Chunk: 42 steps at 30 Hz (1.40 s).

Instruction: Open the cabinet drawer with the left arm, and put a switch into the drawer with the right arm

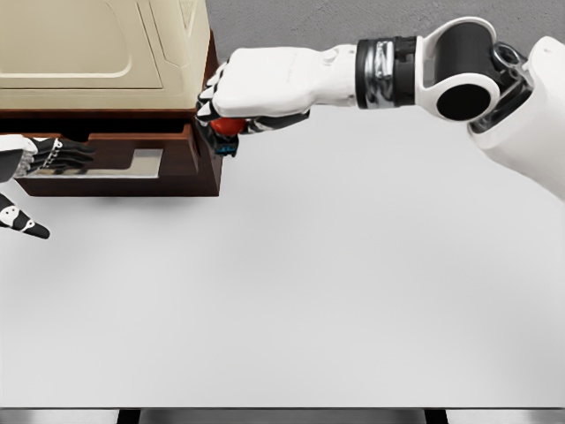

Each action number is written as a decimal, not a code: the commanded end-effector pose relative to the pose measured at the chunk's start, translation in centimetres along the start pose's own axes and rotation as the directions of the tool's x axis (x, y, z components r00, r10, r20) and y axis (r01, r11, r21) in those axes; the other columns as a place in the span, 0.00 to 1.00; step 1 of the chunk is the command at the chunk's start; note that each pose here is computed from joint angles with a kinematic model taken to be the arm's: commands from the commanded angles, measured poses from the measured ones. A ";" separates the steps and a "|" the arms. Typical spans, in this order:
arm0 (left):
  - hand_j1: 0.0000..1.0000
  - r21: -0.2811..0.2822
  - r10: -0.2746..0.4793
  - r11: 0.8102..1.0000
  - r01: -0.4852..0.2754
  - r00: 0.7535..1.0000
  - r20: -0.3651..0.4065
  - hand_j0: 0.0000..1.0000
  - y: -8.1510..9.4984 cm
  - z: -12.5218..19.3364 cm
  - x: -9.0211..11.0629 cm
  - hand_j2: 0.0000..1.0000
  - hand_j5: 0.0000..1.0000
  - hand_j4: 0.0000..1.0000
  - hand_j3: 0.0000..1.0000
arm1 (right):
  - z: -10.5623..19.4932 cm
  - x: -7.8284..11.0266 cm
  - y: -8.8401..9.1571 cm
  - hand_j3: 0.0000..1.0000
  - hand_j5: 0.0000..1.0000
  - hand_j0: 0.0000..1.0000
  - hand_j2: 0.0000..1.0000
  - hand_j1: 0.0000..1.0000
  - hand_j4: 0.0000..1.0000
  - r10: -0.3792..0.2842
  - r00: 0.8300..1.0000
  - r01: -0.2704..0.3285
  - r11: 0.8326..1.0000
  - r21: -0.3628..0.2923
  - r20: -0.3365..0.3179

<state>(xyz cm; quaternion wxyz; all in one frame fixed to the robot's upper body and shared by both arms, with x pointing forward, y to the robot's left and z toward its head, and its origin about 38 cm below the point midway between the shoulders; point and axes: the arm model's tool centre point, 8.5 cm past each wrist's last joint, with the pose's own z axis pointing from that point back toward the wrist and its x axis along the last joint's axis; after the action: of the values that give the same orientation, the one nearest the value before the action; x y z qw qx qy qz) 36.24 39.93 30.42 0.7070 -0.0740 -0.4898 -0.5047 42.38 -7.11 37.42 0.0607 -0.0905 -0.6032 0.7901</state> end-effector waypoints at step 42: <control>1.00 -0.011 0.226 0.974 -0.227 0.970 -0.091 1.00 -0.4 1.1 -1.7 1.00 1.00 1.00 1.00 | -1.6 0.0 -1.3 0.48 0.48 0.48 0.48 0.48 0.48 -0.070 0.997 0.069 0.997 -0.031 -0.031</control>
<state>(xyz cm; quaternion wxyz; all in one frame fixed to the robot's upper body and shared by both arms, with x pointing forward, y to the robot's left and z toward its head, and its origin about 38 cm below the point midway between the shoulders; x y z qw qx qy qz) 35.34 41.06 30.70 0.7735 -0.1398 -0.4608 -0.4121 42.70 -5.84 38.29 0.0878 -0.0870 -0.6133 0.7802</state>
